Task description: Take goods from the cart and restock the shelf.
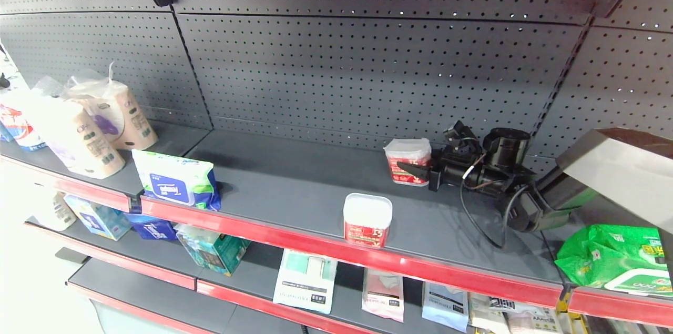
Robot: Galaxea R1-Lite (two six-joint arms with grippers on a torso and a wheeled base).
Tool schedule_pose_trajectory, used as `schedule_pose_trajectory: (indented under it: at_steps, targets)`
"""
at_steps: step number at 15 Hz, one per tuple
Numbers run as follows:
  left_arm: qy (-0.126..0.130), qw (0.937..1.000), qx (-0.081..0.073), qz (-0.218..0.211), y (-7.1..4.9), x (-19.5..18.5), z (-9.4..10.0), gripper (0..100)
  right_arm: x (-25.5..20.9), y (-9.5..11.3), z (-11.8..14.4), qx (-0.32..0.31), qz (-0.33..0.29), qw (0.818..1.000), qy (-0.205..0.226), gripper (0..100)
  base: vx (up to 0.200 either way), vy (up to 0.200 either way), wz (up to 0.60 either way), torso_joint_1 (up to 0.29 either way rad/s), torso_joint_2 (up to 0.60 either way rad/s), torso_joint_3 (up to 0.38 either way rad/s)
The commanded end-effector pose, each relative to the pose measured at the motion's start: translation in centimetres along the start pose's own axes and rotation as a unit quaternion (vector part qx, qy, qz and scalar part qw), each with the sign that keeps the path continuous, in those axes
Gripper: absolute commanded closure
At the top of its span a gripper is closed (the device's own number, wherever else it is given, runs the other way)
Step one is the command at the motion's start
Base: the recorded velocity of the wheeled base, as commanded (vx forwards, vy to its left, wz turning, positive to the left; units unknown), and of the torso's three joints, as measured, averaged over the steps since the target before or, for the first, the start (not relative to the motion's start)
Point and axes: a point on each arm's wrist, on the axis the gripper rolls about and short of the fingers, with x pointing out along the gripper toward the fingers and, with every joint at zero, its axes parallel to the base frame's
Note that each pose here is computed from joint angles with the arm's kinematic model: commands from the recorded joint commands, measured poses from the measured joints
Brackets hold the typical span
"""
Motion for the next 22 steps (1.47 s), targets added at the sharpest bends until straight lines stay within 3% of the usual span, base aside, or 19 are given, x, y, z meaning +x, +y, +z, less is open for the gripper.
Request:
schedule_pose_trajectory:
  at_steps: [1,15,16,22]
  targets:
    - [0.005,1.0000,-0.001,-0.001,0.0,0.1,-0.2,0,0.4,0.4,-0.4,0.004,0.010,1.000,0.002,100,0.000,0.000,0.00,0.000,0.00,0.000]
    - [0.008,0.9999,0.004,0.010,0.0,0.1,-0.3,0,1.6,-0.2,-2.2,0.007,0.021,1.000,0.005,100,0.000,0.000,0.00,0.000,0.00,0.000]
    - [0.008,0.9999,0.005,0.010,0.0,0.1,-0.3,0,1.5,-0.3,-2.2,0.008,0.021,1.000,0.006,0,0.000,0.000,0.00,0.000,0.00,0.000]
    - [0.005,0.9999,0.006,0.011,0.0,0.0,-0.3,0,1.3,-0.4,-1.8,-0.010,0.013,1.000,-0.015,0,0.000,0.000,0.00,0.000,0.00,0.000]
